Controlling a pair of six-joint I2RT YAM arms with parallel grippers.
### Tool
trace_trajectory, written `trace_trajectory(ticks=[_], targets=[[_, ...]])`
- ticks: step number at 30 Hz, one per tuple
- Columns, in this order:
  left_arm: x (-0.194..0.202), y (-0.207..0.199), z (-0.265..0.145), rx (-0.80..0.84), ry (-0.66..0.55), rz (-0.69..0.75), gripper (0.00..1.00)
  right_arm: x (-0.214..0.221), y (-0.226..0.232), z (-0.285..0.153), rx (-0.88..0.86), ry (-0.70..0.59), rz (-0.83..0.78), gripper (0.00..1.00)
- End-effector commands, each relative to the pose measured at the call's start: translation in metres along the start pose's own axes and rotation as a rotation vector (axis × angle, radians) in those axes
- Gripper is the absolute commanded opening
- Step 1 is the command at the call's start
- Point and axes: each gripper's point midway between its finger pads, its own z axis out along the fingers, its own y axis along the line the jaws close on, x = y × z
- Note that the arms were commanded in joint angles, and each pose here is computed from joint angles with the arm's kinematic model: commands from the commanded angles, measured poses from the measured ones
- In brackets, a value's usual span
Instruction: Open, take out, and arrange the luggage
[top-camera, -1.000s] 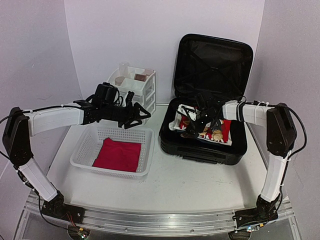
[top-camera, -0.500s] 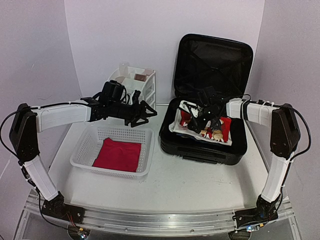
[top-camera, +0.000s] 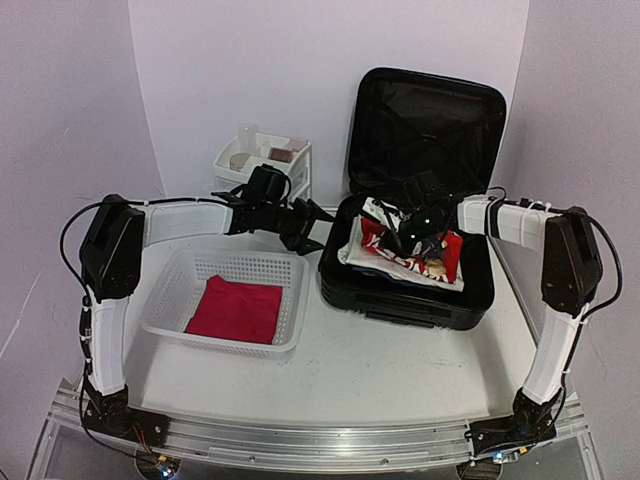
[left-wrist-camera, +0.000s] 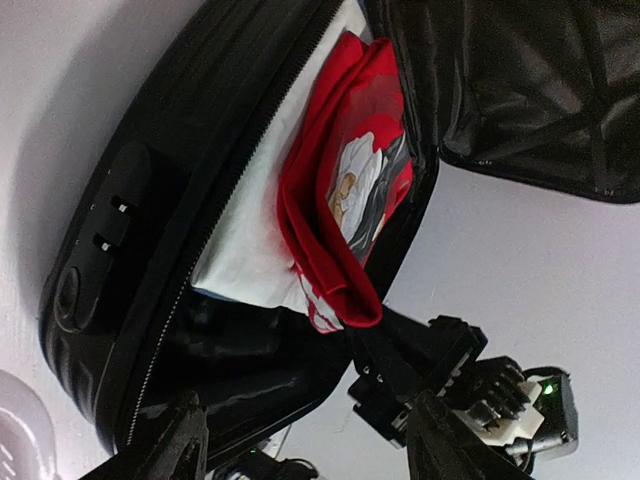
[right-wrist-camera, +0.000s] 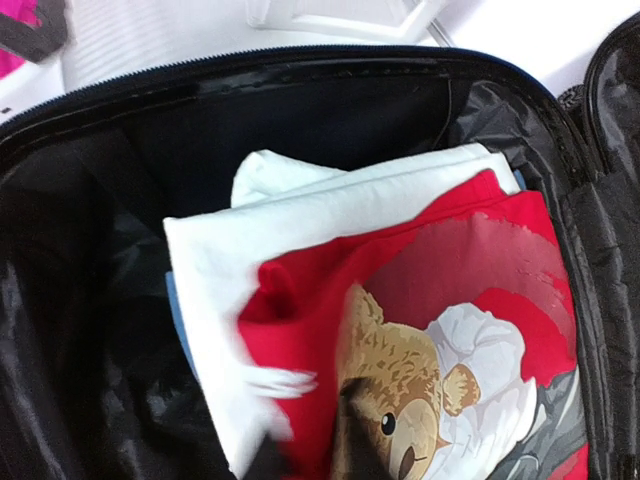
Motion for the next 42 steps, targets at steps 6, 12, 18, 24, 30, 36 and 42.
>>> trace_trajectory(ticks=[6, 12, 18, 24, 30, 36, 42], targets=[[-0.004, -0.052, 0.034, 0.116, -0.035, -0.209, 0.79, -0.017, -0.007, -0.018, -0.026, -0.111, 0.039, 0.0], [0.002, -0.046, 0.074, 0.084, -0.04, -0.234, 0.8, -0.027, -0.008, -0.037, -0.011, -0.149, 0.014, 0.0], [-0.004, -0.041, 0.087, 0.0, -0.107, -0.205, 0.85, -0.031, -0.009, -0.048, 0.001, -0.173, 0.003, 0.0], [-0.008, -0.039, 0.109, 0.011, -0.115, -0.203, 0.77, -0.031, -0.006, -0.052, -0.01, -0.189, -0.006, 0.0], [-0.015, -0.028, 0.125, 0.008, -0.134, -0.216, 0.67, -0.029, 0.0, -0.055, -0.024, -0.201, -0.016, 0.0], [-0.013, -0.009, 0.133, -0.038, -0.155, -0.223, 0.73, -0.032, 0.005, -0.068, -0.02, -0.242, -0.013, 0.0], [-0.011, -0.017, 0.143, 0.002, -0.132, -0.214, 0.59, -0.033, 0.01, -0.071, -0.035, -0.262, -0.006, 0.0]])
